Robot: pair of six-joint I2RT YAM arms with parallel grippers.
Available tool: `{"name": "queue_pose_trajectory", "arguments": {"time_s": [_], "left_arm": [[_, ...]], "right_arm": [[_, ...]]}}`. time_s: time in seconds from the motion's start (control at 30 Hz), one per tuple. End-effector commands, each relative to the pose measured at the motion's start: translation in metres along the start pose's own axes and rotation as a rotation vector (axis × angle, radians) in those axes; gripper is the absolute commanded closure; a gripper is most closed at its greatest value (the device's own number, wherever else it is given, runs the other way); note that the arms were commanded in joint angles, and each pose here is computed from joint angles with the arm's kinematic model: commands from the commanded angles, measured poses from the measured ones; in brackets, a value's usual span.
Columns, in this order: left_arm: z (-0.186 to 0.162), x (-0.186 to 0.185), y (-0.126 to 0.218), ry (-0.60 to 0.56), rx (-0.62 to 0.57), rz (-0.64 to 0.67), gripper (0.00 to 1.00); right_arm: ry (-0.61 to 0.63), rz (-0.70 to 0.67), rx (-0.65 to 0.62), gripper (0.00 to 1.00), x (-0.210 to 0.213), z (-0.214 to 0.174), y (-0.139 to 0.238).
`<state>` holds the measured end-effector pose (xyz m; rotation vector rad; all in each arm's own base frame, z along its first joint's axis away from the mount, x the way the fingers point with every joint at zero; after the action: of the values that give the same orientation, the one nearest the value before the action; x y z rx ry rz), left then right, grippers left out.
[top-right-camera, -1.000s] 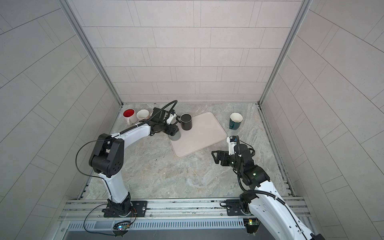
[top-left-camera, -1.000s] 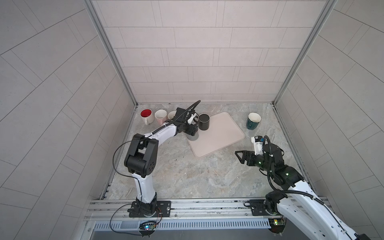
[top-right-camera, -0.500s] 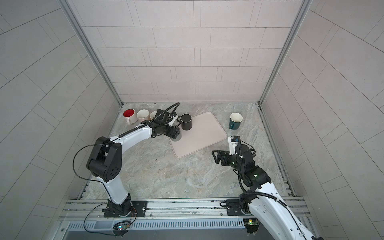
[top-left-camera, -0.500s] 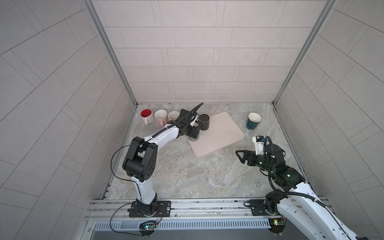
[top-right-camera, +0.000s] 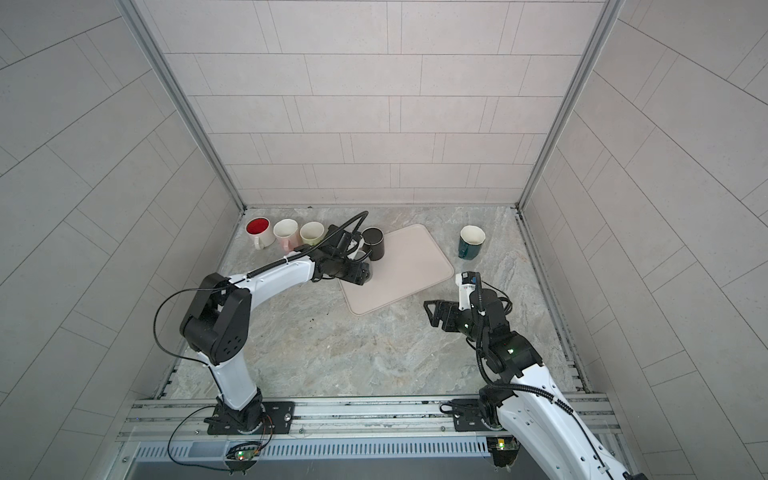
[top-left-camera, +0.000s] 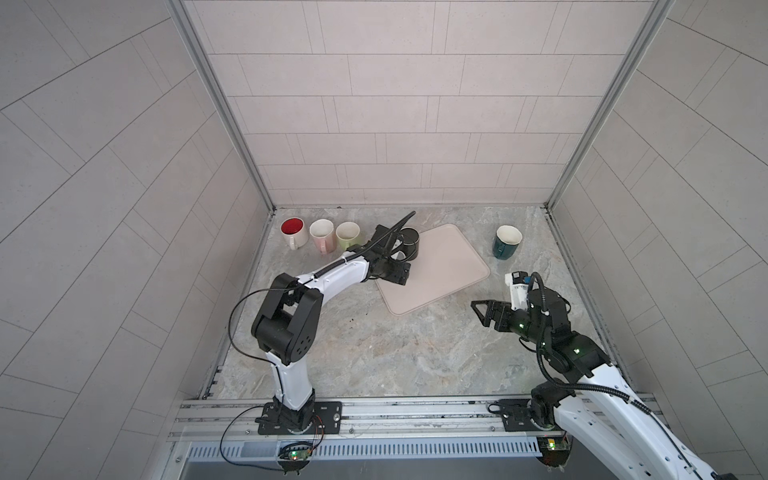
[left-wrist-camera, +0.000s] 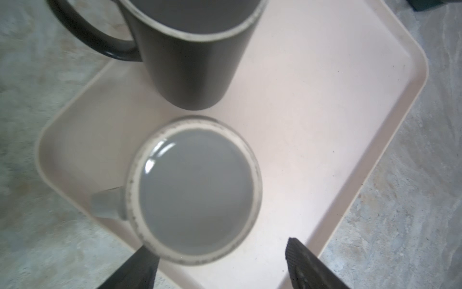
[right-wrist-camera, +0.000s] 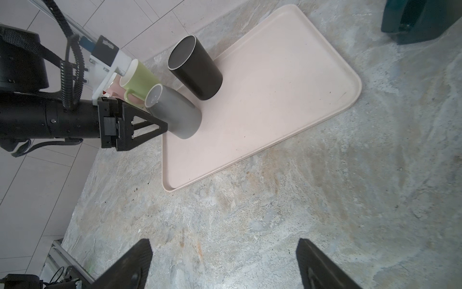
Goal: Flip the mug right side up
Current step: 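Lower the left gripper over the light grey mug's handle, then close the left gripper on the light grey mug's handle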
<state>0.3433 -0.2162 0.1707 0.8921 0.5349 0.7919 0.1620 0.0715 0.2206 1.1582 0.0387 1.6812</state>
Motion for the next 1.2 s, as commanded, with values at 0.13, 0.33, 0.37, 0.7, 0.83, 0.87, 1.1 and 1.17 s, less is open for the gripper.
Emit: {"name": "queue_pose_trajectory", "arguments": {"time_s": [0.13,0.33,0.37,0.7,0.83,0.87,1.1,1.17], "left_arm": [[0.023,-0.027,-0.015,-0.015,-0.027,-0.095,0.15],[0.027,-0.028,0.004,-0.026,-0.077,-0.080,0.15],[0.026,-0.029,0.009,-0.030,-0.088,-0.075,0.15],[0.006,-0.020,0.046,-0.134,-0.152,0.107,0.17],[0.006,-0.011,0.030,-0.171,-0.018,0.161,0.20],[0.007,-0.009,0.028,-0.180,0.019,0.174,0.23],[0.018,0.008,0.013,-0.211,0.046,0.234,0.39],[0.019,0.016,0.011,-0.210,0.040,0.213,0.42]], "right_arm": [[-0.017,-0.022,-0.014,0.08,-0.003,0.000,0.001],[-0.016,-0.026,-0.010,0.08,-0.004,-0.001,0.000],[-0.017,-0.029,-0.011,0.08,-0.004,-0.001,0.000],[-0.032,-0.030,-0.014,0.08,-0.006,-0.001,-0.004],[-0.037,-0.018,-0.011,0.08,-0.003,0.001,-0.004],[-0.036,-0.016,-0.011,0.08,-0.003,0.001,-0.004],[-0.022,-0.021,-0.008,0.08,-0.001,0.002,-0.001],[-0.021,-0.024,-0.007,0.08,-0.002,0.001,0.000]]}}
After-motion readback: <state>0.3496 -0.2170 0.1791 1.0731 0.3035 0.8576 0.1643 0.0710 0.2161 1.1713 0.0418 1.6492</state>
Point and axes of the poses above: each gripper's point midway between its finger pads, its own y axis back along the fingers, its own x axis along the line the jaws close on, z = x × y, the point moved 10 cm from there along y, back along the fingers, and after that the axes turned 13 degrees about -y, right-handed, at the moved point
